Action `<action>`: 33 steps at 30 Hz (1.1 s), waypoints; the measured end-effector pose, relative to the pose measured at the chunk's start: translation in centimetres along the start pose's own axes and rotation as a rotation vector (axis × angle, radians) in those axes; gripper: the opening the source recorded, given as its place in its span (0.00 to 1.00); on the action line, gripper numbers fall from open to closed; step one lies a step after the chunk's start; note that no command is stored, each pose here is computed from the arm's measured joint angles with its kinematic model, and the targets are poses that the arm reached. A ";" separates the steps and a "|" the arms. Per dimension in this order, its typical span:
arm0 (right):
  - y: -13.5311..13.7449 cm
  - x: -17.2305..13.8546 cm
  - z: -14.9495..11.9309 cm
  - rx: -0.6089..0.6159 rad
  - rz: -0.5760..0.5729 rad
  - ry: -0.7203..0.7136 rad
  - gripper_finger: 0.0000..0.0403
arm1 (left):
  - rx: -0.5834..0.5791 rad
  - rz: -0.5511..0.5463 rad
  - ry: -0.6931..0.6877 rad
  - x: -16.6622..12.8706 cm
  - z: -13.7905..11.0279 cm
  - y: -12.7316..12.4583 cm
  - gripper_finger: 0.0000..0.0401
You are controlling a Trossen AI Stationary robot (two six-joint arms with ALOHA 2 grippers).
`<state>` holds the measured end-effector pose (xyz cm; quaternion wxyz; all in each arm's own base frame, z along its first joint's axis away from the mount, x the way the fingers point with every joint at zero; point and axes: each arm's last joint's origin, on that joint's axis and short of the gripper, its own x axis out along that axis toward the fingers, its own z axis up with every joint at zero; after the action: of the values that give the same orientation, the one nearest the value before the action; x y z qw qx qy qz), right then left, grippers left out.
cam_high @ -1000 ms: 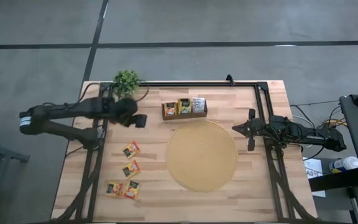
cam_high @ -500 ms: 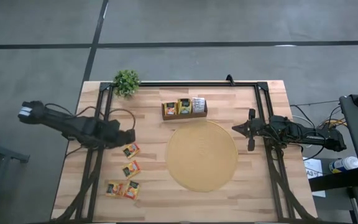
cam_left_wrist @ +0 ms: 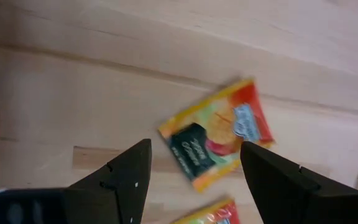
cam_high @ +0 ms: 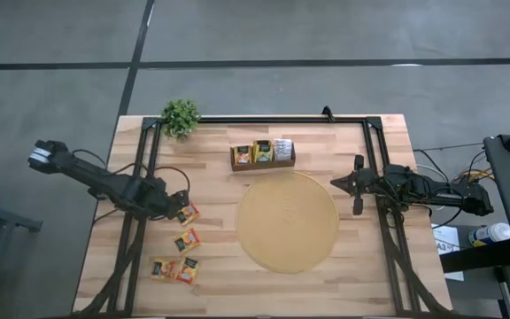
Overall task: Pick & Place Tea
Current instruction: Put the orange tea bag into the left section of the wooden organizer
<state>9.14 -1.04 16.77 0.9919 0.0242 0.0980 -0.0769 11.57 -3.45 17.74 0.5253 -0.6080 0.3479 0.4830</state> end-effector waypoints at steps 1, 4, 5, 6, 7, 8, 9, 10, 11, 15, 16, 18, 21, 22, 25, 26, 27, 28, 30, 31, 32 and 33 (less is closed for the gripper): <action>0.0 0.0 0.0 0.000 0.000 0.000 0.02 | -0.007 0.006 -0.002 0.2 0.0 0.2 0.60; 0.0 0.0 0.0 0.000 0.000 0.000 0.02 | -0.022 0.022 -0.003 1.1 0.2 0.7 0.60; 0.0 0.0 0.0 0.000 0.000 0.000 0.02 | -0.023 0.025 -0.001 1.5 0.2 0.9 0.60; 0.0 0.0 0.0 0.000 0.000 0.000 0.02 | -0.027 0.020 0.006 1.8 0.2 1.0 0.60; 0.0 0.0 0.0 0.000 0.000 0.000 0.02 | -0.032 0.010 0.016 2.1 0.1 1.1 0.60; 0.0 0.0 0.0 0.000 0.000 0.000 0.02 | -0.038 0.000 0.024 2.5 0.1 1.1 0.60; 0.0 0.0 0.0 0.000 0.000 0.000 0.02 | -0.042 -0.007 0.029 2.8 0.1 1.2 0.60; 0.0 0.0 0.0 0.000 0.000 0.000 0.02 | -0.045 -0.007 0.033 3.1 0.1 1.4 0.60; 0.0 0.0 0.0 0.000 0.000 0.000 0.02 | -0.047 -0.012 0.036 3.3 0.1 1.5 0.60; 0.0 0.0 0.0 0.000 0.000 0.000 0.02 | -0.060 -0.012 0.035 3.8 0.2 1.6 0.60; 0.0 0.0 0.0 0.000 0.000 0.001 0.02 | -0.065 -0.017 0.036 3.9 0.2 1.5 0.60; 0.0 0.0 0.0 0.000 0.000 0.000 0.02 | -0.074 -0.031 0.044 4.0 0.2 1.4 0.59; 0.0 0.0 0.0 0.000 0.000 0.000 0.02 | -0.082 -0.025 0.038 4.3 0.3 1.4 0.58; 0.0 0.0 0.0 0.000 0.000 0.000 0.02 | -0.082 -0.020 0.037 4.3 0.3 1.3 0.57; 0.0 0.0 0.0 0.000 0.000 0.000 0.02 | -0.081 0.002 0.024 4.5 0.3 1.4 0.56; 0.0 0.0 0.0 0.000 0.000 0.000 0.02 | -0.080 0.007 0.021 4.5 0.2 1.4 0.55; 0.0 0.0 0.0 0.000 0.000 0.000 0.02 | -0.079 0.013 0.017 4.6 0.2 1.4 0.55; 0.0 0.0 0.0 0.000 0.000 0.000 0.02 | -0.078 0.018 0.014 4.7 0.2 1.4 0.54; 0.0 0.0 0.0 0.000 0.000 0.000 0.02 | -0.079 0.029 0.008 4.8 0.2 1.4 0.53; 0.0 0.0 0.0 0.000 0.000 0.000 0.02 | -0.078 0.035 0.006 4.8 0.2 1.4 0.52; 0.0 0.0 0.0 0.000 0.000 0.000 0.02 | -0.077 0.040 0.002 4.9 0.2 1.4 0.51; 0.0 0.0 0.0 0.000 0.000 0.000 0.02 | -0.076 0.044 0.000 4.9 0.2 1.4 0.50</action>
<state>9.15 -1.04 16.77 0.9919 0.0242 0.0980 -0.0771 11.69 -3.13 12.62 0.4909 -0.6198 0.3426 0.5074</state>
